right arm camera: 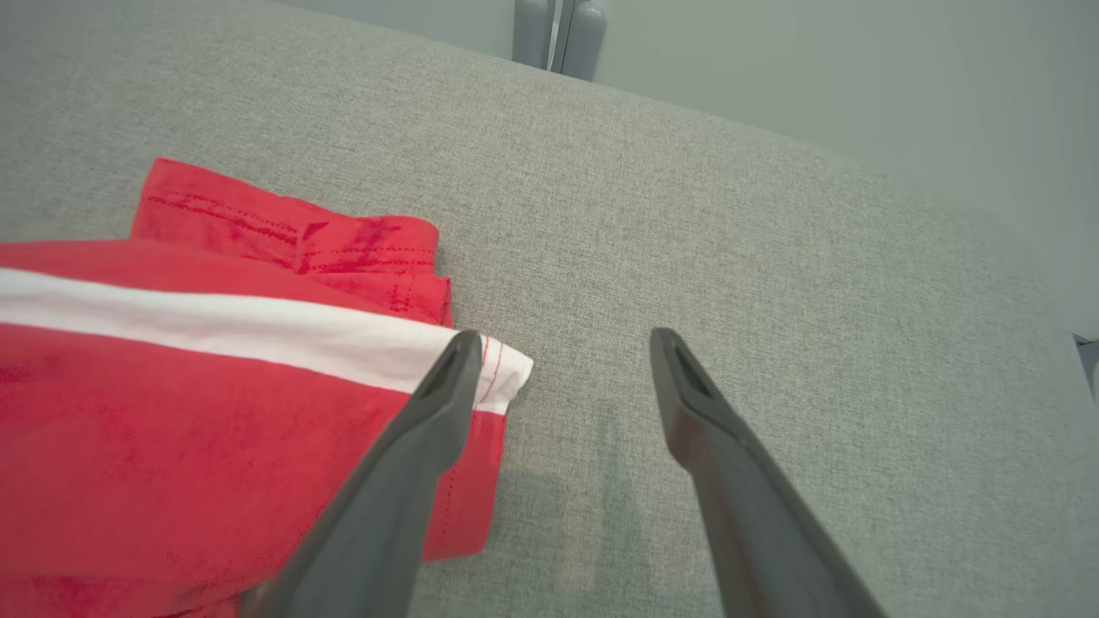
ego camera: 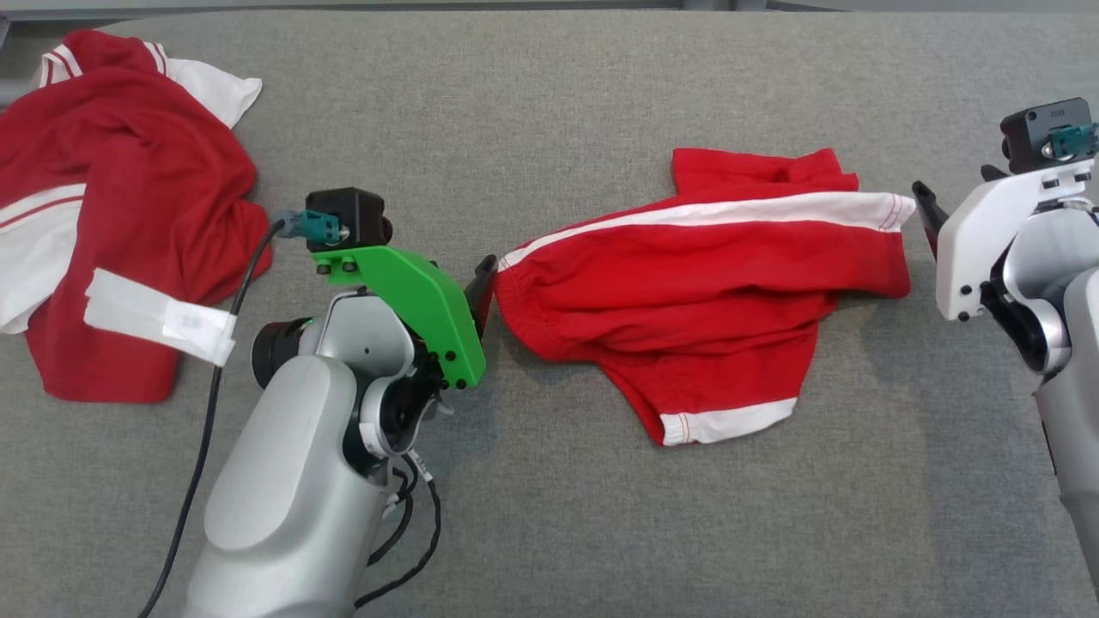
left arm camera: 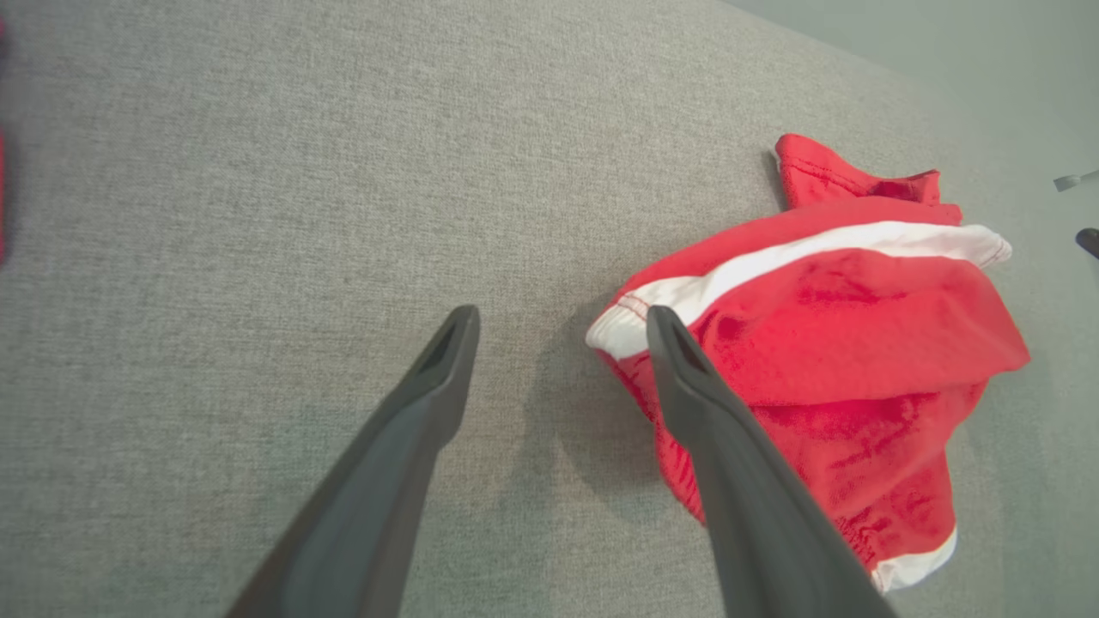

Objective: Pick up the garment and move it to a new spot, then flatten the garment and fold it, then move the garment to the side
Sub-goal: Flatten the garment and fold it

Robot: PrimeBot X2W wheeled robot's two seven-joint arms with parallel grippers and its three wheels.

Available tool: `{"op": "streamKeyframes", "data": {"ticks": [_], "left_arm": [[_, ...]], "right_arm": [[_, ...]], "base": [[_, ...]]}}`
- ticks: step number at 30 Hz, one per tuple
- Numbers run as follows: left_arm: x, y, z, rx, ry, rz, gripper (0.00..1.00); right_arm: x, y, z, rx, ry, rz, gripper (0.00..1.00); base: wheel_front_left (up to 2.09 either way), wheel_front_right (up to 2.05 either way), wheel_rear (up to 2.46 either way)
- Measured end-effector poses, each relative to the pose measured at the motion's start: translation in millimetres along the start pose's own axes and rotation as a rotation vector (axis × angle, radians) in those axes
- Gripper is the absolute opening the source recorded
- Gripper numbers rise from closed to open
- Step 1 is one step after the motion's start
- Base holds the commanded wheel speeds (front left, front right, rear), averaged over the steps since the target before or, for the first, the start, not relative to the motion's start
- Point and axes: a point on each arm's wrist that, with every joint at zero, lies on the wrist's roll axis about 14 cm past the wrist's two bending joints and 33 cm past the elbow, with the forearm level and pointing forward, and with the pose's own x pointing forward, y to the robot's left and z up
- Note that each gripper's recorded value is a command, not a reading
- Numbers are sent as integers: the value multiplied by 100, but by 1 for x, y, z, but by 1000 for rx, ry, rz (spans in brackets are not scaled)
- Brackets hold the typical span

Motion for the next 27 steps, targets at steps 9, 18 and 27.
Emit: {"op": "streamKeyframes", "data": {"ticks": [9, 18, 27], "left_arm": [[21, -12, -19, -79, 130, -41, 92], [26, -15, -23, -99, 145, -32, 83], [26, -11, -15, -120, 125, -22, 78]], "right_arm": [[34, 3, -23, -20, 76, 31, 100], [42, 4, -29, -21, 79, 40, 100], [46, 3, -22, -7, 58, 46, 100]], "base": [[0, 0, 0], [0, 0, 0], [0, 0, 0]]}}
